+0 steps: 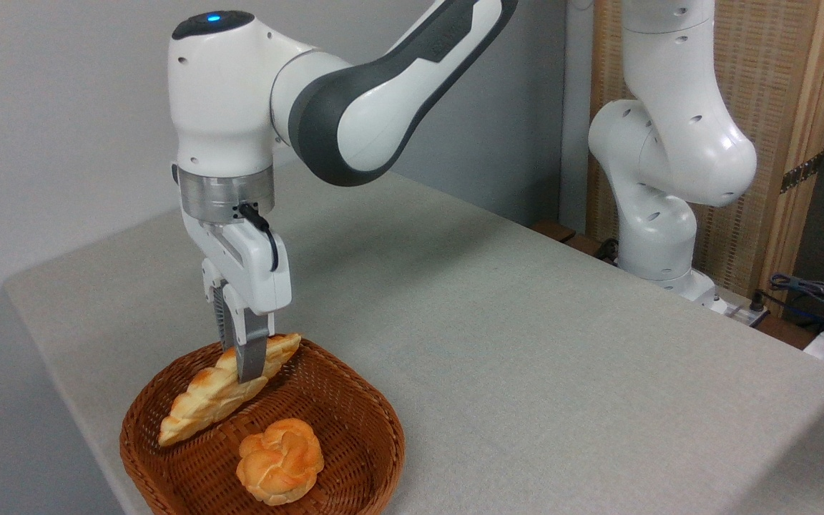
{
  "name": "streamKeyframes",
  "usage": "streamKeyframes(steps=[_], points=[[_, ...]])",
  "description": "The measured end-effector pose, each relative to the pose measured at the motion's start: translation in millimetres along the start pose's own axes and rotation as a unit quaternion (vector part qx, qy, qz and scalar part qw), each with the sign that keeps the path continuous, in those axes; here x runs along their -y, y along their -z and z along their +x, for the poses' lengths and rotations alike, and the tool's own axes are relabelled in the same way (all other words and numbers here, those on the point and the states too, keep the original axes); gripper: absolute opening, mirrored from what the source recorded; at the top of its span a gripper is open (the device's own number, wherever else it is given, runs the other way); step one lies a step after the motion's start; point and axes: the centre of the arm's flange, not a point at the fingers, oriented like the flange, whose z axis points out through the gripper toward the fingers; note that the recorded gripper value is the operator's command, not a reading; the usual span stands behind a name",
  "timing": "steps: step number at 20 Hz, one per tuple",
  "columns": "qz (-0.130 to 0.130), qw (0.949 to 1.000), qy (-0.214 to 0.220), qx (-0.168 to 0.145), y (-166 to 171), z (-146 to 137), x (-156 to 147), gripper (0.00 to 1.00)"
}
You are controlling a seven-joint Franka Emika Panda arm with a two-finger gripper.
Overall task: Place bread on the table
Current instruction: 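Lift the braided loaf out of the basket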
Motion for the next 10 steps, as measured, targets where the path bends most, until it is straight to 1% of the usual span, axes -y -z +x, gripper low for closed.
streamKeyframes(steps=[4, 7, 10], points=[[0.004, 1.0000, 0.000, -0.005, 16, -1, -2, 0.26], [-0.011, 0.9999, 0.000, 0.011, 30, -7, -9, 0.26], [-0.030, 0.9994, 0.005, 0.016, 48, -12, -17, 0.29]])
